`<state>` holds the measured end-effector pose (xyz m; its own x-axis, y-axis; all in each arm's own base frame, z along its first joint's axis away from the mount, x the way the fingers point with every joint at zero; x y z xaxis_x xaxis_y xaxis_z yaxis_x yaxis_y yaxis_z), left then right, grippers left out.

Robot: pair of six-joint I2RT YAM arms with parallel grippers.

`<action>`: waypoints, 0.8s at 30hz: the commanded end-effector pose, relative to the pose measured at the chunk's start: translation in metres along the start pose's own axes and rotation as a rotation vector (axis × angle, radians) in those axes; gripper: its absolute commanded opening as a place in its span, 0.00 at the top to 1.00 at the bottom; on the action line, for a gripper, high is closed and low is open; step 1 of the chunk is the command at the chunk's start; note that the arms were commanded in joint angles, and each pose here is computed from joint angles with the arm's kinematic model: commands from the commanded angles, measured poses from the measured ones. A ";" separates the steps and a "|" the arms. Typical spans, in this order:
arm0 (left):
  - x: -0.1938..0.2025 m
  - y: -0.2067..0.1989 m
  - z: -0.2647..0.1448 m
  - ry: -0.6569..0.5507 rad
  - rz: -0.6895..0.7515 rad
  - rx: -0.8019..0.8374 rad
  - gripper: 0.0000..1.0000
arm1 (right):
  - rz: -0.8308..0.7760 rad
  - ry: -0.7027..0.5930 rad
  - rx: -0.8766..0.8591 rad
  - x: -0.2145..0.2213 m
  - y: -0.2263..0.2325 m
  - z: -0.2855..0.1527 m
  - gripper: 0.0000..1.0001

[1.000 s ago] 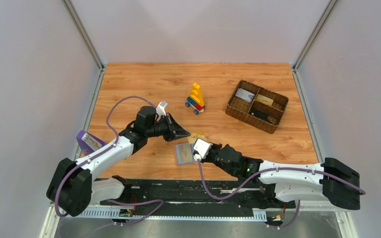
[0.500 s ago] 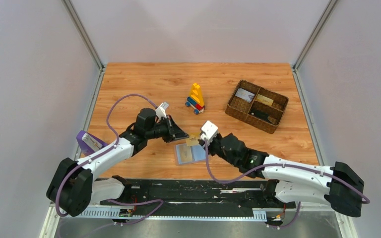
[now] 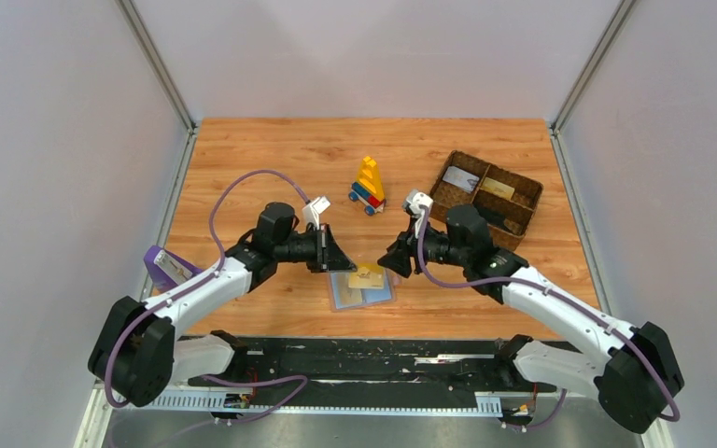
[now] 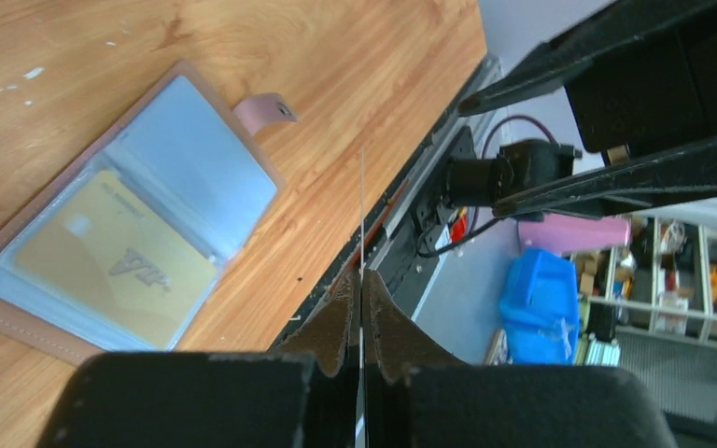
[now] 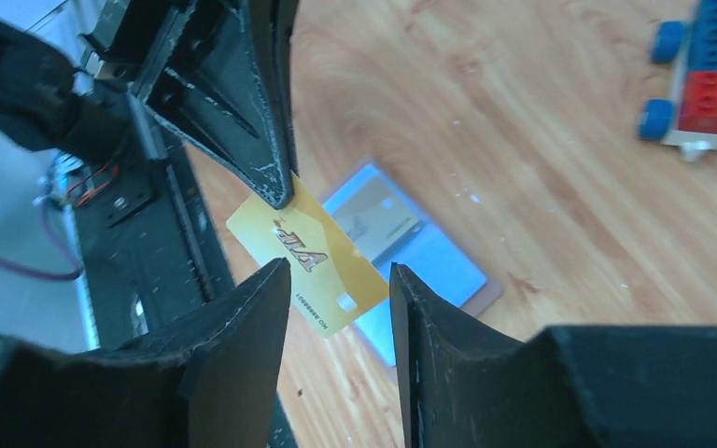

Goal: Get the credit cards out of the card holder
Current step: Remove the credit card from the card holder.

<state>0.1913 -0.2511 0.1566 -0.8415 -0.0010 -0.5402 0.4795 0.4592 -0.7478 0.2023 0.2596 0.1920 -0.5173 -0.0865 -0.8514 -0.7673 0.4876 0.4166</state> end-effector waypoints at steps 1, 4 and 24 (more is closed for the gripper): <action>0.005 -0.021 -0.006 0.111 0.115 0.141 1.00 | -0.033 0.079 -0.233 -0.011 0.029 -0.002 0.54; 0.007 -0.025 -0.008 0.125 0.130 0.161 1.00 | -0.005 0.125 -0.326 -0.011 0.032 0.002 0.51; 0.002 -0.040 -0.012 0.133 0.168 0.247 1.00 | 0.129 0.354 -0.591 0.032 0.044 0.023 0.68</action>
<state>0.1603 -0.2542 0.1685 -0.8133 0.1862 -0.5512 0.5818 0.2726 -0.7663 0.1668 0.2925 0.1664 -0.6765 -0.3741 -0.6344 -0.7006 0.0613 0.7109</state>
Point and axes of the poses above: each gripper's point midway between its finger pads, its own z axis out along the fingers, its own y axis along the line the jaws close on, x = y × z, the point moved 2 cm from there along -z, back along the fingers, and after that the axes turned 9 degrees about z, right-handed, at the moved point
